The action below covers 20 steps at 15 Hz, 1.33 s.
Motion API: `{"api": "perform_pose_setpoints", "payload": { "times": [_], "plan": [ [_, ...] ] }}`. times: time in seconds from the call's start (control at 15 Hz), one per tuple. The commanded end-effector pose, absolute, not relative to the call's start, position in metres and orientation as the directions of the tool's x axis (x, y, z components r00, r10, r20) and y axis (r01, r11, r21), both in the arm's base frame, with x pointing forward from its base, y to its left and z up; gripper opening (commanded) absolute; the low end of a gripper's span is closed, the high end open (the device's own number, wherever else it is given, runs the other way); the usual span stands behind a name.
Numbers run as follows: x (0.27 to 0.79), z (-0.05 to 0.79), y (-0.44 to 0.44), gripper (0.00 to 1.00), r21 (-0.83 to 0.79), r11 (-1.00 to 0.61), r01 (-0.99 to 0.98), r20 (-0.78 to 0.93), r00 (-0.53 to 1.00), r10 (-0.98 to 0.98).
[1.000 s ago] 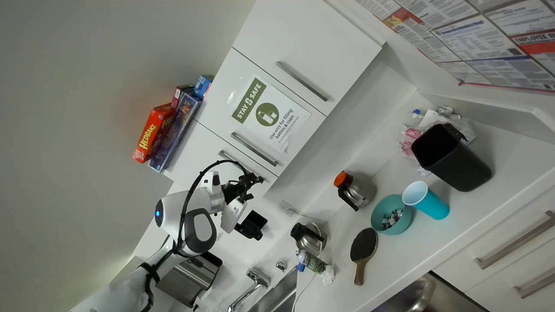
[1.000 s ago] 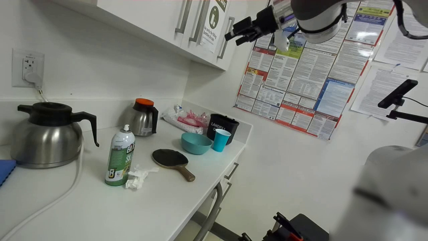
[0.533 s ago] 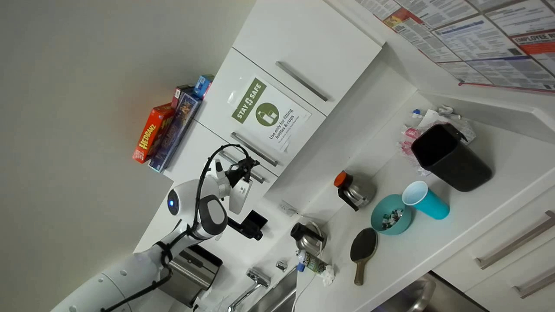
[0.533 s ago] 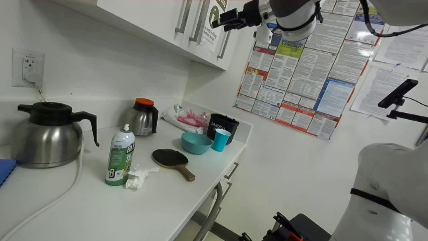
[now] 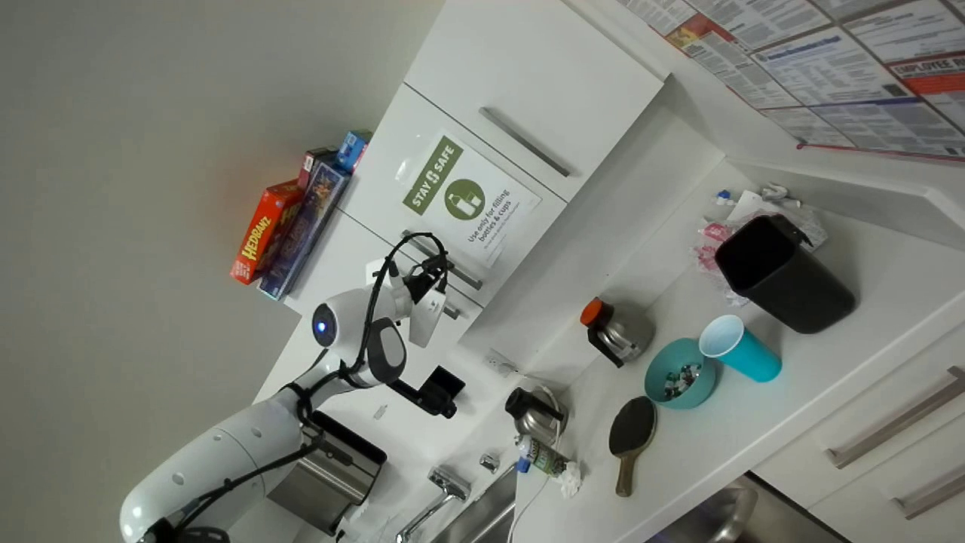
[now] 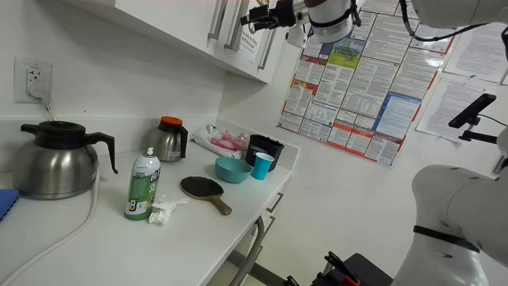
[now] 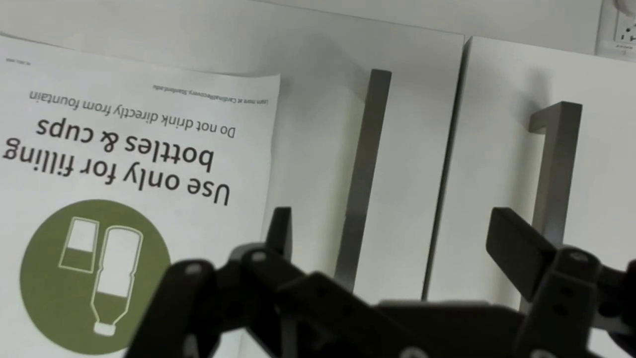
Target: Open the top right cabinet door
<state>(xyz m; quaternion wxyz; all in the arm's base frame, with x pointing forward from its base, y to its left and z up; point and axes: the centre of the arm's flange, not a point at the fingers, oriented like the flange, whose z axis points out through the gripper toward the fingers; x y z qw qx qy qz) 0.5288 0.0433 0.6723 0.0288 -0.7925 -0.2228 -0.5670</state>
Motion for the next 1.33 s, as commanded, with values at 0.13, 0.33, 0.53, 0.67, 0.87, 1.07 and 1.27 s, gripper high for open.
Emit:
{"api": "perform_pose_setpoints", "payload": {
  "times": [0.13,0.33,0.53,0.67,0.87,1.07,1.27],
  "plan": [
    [0.566,0.674,0.035,1.00,0.197,-0.904,0.379,0.932,0.214,0.292],
    [0.572,0.675,0.035,1.00,0.184,-0.905,0.383,0.938,0.207,0.279],
    [0.577,0.673,0.036,1.00,0.175,-0.906,0.384,0.941,0.206,0.269],
    [0.582,0.670,0.036,1.00,0.171,-0.908,0.382,0.942,0.208,0.264],
    [0.588,0.667,0.037,1.00,0.162,-0.912,0.376,0.943,0.214,0.255],
    [0.592,0.665,0.037,0.74,0.152,-0.917,0.368,0.947,0.212,0.242],
    [0.594,0.666,0.038,0.49,0.148,-0.921,0.361,0.950,0.205,0.234]
  ]
}}
